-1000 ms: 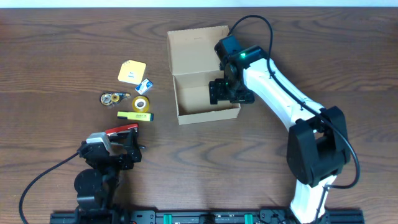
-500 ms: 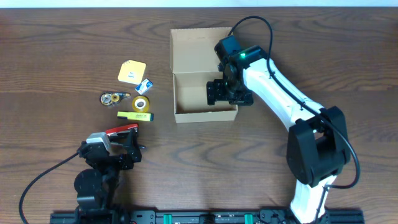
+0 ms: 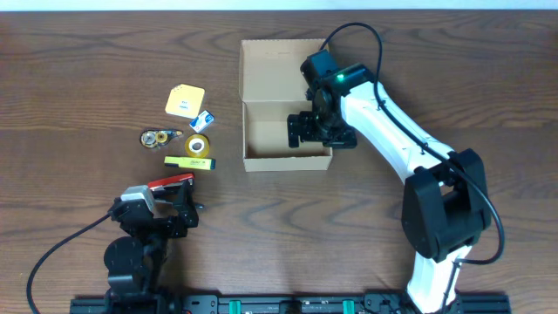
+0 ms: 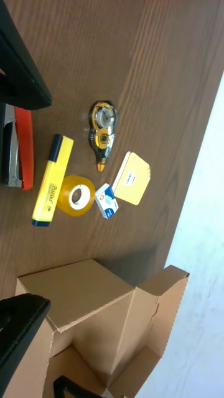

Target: Pack container

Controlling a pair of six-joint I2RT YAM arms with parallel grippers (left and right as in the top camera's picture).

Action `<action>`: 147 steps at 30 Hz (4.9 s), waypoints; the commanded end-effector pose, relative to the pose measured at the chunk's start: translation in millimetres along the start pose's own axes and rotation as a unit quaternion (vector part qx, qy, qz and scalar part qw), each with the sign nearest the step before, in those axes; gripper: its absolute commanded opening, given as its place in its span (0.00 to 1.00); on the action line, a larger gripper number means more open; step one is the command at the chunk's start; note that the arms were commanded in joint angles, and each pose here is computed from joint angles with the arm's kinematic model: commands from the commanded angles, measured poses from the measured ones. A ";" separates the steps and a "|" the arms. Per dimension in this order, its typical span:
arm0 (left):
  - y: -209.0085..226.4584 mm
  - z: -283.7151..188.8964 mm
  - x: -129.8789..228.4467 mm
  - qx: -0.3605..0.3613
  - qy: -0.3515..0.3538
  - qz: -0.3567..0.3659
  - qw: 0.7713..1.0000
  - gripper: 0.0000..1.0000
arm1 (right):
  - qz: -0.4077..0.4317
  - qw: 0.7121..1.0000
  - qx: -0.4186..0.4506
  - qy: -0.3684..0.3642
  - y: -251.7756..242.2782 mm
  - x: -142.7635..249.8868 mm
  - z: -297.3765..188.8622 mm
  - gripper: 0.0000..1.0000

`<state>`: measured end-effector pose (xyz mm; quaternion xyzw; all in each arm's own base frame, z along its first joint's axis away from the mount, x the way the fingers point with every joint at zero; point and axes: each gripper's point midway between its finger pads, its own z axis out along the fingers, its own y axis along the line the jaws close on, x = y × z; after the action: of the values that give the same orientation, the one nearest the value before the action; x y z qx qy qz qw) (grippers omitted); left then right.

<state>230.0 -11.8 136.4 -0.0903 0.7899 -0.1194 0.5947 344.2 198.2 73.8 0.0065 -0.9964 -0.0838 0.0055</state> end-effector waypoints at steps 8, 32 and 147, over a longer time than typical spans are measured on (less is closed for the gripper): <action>7.0 2.7 9.3 -0.013 0.008 -0.007 1.000 0.95 | -0.023 0.984 -0.006 -0.176 -12.0 -16.9 -137.0 0.99; 7.1 2.7 9.3 -0.013 0.008 -0.007 1.000 0.95 | 0.084 0.981 0.075 -0.156 -114.4 -3.8 -15.9 0.99; -59.2 -10.0 25.4 0.167 0.093 -0.191 0.963 0.95 | -0.004 0.990 -0.010 -0.140 -107.8 -28.6 46.7 0.99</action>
<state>220.9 -56.4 139.9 -0.1056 0.7816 -0.2910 0.5415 374.5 101.7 10.6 -0.0063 -0.9862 -0.0927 -0.1370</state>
